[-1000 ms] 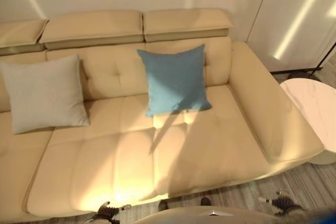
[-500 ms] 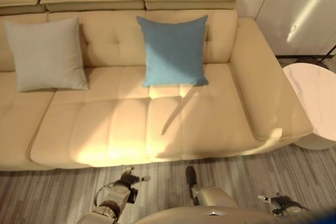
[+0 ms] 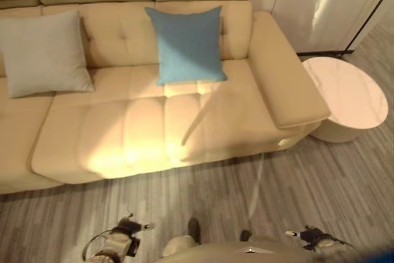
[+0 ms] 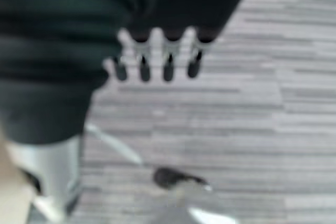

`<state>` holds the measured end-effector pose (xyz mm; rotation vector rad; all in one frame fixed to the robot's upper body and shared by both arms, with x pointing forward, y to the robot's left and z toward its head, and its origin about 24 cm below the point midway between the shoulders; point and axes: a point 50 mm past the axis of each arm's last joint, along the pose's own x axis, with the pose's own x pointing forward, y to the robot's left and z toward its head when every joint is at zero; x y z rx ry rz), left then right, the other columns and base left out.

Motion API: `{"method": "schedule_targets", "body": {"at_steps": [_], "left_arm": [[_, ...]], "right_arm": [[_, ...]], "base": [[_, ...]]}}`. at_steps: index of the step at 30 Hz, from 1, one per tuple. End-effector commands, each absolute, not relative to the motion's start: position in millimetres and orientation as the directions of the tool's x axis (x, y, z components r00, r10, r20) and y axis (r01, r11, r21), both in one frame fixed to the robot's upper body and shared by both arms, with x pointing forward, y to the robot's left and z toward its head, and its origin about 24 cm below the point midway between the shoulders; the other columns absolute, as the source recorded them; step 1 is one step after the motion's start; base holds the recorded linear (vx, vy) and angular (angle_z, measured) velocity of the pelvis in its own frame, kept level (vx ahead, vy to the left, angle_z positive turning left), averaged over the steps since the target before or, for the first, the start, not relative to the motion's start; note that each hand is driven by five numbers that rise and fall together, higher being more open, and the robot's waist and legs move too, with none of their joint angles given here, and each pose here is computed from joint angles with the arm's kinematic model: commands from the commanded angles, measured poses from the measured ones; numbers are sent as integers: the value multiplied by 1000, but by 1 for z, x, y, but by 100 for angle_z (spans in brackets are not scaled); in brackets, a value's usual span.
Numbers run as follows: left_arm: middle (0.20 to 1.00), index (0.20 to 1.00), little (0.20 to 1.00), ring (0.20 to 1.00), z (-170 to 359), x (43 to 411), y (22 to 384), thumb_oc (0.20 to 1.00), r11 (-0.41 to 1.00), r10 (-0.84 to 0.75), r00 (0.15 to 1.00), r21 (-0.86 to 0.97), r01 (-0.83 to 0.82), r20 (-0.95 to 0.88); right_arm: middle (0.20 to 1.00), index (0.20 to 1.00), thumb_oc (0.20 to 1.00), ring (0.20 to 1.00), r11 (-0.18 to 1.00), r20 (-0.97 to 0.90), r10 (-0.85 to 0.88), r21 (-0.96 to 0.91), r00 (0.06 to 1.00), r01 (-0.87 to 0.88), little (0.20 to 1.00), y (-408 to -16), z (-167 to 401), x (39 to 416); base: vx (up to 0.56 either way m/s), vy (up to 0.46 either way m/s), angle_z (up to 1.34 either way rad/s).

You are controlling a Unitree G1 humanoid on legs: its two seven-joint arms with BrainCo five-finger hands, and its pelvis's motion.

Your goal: Pick up all the scattered cushions and arrange them neatly on the sofa.

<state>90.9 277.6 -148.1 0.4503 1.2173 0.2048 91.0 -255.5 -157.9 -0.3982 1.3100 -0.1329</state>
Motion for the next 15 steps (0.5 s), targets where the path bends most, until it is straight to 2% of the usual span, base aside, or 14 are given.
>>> {"method": "schedule_targets", "body": {"at_steps": [1, 15], "left_arm": [[1000, 1000, 1000, 1000, -147, 105, 272, 1000, 889, 381, 364, 445, 109, -850], [1000, 1000, 1000, 1000, -148, 102, 273, 1000, 889, 396, 345, 450, 88, -851]], "right_arm": [[1000, 1000, 1000, 1000, 898, -890, -380, -420, 252, -131, 1000, -278, -152, 86], [1000, 1000, 1000, 1000, 895, -877, -409, -439, 252, -76, 1000, -283, -149, 88]], "base": [[-41, -40, 13], [-27, -12, -1]]}}
